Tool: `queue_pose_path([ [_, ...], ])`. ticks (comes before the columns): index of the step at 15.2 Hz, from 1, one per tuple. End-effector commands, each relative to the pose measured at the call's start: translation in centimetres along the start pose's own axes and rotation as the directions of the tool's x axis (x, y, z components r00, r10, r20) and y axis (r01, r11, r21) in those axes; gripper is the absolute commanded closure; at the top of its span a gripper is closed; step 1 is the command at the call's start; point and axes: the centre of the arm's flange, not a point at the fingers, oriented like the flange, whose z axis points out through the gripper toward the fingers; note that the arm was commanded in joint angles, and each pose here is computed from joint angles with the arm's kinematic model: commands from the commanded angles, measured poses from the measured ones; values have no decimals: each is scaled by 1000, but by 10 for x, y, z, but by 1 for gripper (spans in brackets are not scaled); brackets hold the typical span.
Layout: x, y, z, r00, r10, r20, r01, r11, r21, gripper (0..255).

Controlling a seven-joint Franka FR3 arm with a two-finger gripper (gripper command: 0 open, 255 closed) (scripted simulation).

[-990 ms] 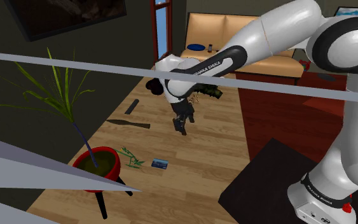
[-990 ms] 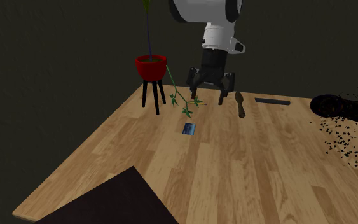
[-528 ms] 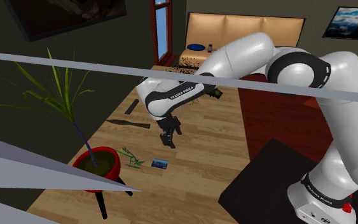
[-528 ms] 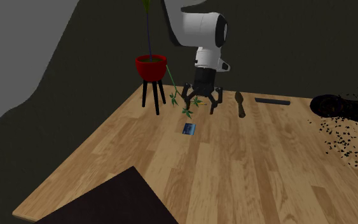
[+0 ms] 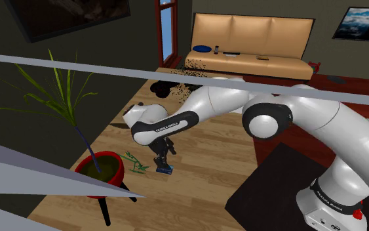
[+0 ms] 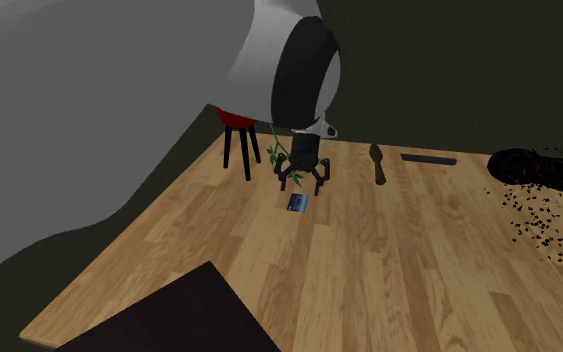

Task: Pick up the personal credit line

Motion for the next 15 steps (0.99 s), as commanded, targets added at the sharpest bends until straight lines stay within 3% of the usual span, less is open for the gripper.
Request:
queue_pose_path([
  [1, 16, -11, 11, 1000, -20, 20, 20, 1000, -9, 0],
  [10, 37, -11, 45, 1000, -20, 20, 20, 1000, -9, 0],
  [11, 37, -10, 45, 1000, -20, 21, 20, 1000, -9, 255],
  [15, 37, -11, 44, 1000, -20, 21, 20, 1000, -9, 255],
])
